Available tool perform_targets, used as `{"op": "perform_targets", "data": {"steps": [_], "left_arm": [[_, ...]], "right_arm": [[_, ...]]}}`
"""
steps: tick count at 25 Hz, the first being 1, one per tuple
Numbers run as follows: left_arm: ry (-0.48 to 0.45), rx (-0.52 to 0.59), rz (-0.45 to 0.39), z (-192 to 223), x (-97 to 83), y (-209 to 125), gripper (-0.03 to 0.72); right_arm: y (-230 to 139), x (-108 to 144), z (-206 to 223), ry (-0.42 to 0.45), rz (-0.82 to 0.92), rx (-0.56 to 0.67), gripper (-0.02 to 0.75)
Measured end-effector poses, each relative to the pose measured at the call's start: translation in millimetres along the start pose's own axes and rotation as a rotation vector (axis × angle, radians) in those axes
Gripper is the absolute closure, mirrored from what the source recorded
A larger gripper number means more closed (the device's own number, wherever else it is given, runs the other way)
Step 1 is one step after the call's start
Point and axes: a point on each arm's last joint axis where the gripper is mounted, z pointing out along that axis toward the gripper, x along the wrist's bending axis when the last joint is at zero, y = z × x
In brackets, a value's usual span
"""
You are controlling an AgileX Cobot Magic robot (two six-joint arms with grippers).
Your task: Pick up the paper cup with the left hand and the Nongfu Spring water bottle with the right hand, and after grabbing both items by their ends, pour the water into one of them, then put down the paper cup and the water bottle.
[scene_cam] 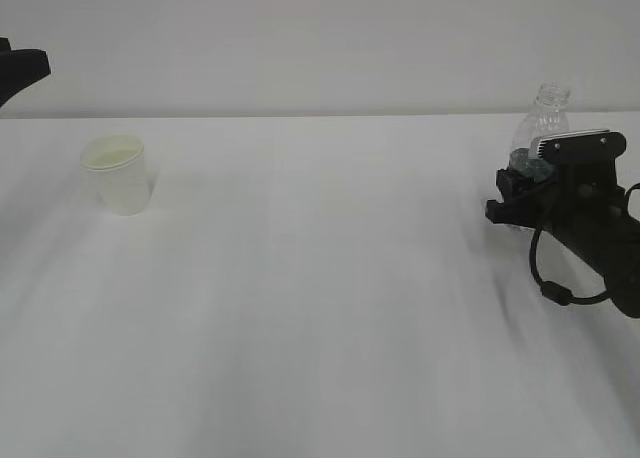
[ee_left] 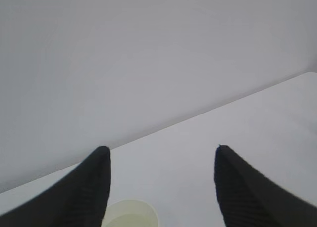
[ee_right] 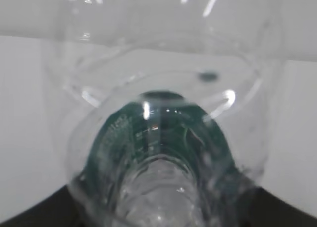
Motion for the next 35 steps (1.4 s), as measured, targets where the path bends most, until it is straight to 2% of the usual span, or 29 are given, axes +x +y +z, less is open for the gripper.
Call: {"op": "perform_targets", "data": {"steps": [5, 19, 27, 35], "left_arm": [[0.0, 0.0, 0.0, 0.0, 0.0, 0.0, 0.221], [-0.001, 0.001, 0.001, 0.0, -0.1, -0.1, 0.225], [-0.001, 0.001, 0.001, 0.0, -0.1, -0.1, 0.225], [-0.001, 0.001, 0.001, 0.0, -0.1, -0.1, 0.227]], "right_arm": [[-14.6, 0.9, 3.2, -0.006, 0.006, 0.009, 0.379], [-13.9, 1.2, 3.9, -0.003, 0.001, -0.014, 0.372], [-10.7, 3.0, 4.0, 0.016, -0.012, -0.047, 0.195], [-16.7, 4.8, -6.6, 0.018, -0.005, -0.061, 0.178]]}}
